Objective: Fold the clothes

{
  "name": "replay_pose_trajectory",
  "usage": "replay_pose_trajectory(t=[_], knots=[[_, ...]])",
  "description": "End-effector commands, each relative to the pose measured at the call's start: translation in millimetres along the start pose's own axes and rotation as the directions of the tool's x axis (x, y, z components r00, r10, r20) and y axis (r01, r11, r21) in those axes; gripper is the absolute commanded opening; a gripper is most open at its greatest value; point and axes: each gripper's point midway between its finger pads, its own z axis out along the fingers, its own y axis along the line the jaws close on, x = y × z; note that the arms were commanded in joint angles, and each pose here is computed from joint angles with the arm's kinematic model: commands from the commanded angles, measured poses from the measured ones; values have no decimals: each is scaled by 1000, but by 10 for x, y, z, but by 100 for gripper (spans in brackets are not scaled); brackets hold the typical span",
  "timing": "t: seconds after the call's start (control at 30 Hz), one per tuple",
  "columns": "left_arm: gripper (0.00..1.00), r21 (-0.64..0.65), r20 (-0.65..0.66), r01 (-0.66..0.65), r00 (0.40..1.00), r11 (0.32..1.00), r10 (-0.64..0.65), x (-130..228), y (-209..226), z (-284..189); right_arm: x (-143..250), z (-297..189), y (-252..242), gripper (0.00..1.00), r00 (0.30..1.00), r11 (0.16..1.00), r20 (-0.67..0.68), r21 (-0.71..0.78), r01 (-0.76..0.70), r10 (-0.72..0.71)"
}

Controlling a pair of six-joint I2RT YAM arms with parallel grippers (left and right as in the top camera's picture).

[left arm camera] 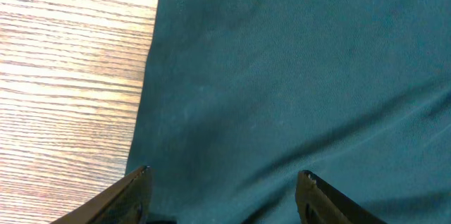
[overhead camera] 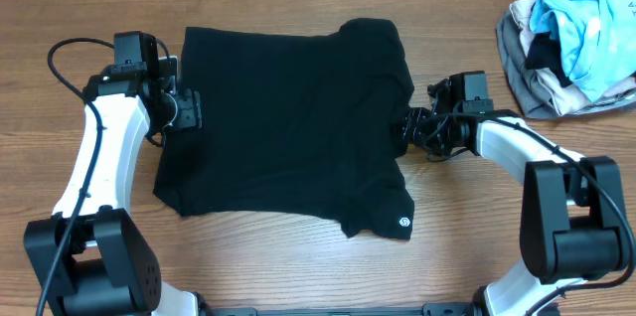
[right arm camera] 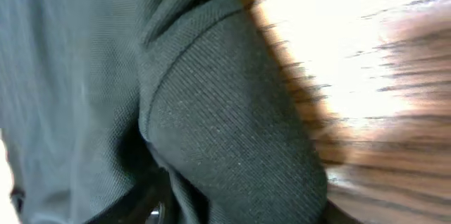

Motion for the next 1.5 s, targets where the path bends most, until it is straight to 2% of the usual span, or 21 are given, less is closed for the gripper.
replay_pose_trajectory(t=[0.0,0.27,0.43,0.63,0.83,1.0,1.47], knots=[[67,-3,-1,-24,1000,1000,24,-39,3,24,79,101,-261,42,999,993,-2,111,-35,36],[67,-3,-11,-23,1000,1000,23,-28,5,58,-106,24,-584,43,994,954,107,295,-57,27],[67,-3,-10,-23,1000,1000,23,-29,5,58,-211,17,-558,48,989,958,145,281,-54,13],[67,-3,-10,-23,1000,1000,23,-30,5,58,-271,49,-391,47,988,980,153,194,-30,0],[66,5,-9,-23,1000,1000,23,-32,-9,59,-205,99,-143,31,994,998,108,69,0,-7],[66,12,-11,-23,1000,1000,23,-27,-20,59,-180,96,-157,4,995,998,96,68,-8,2],[66,22,-10,-23,1000,999,23,-28,-39,59,-114,-151,-614,4,991,978,34,157,-133,130]])
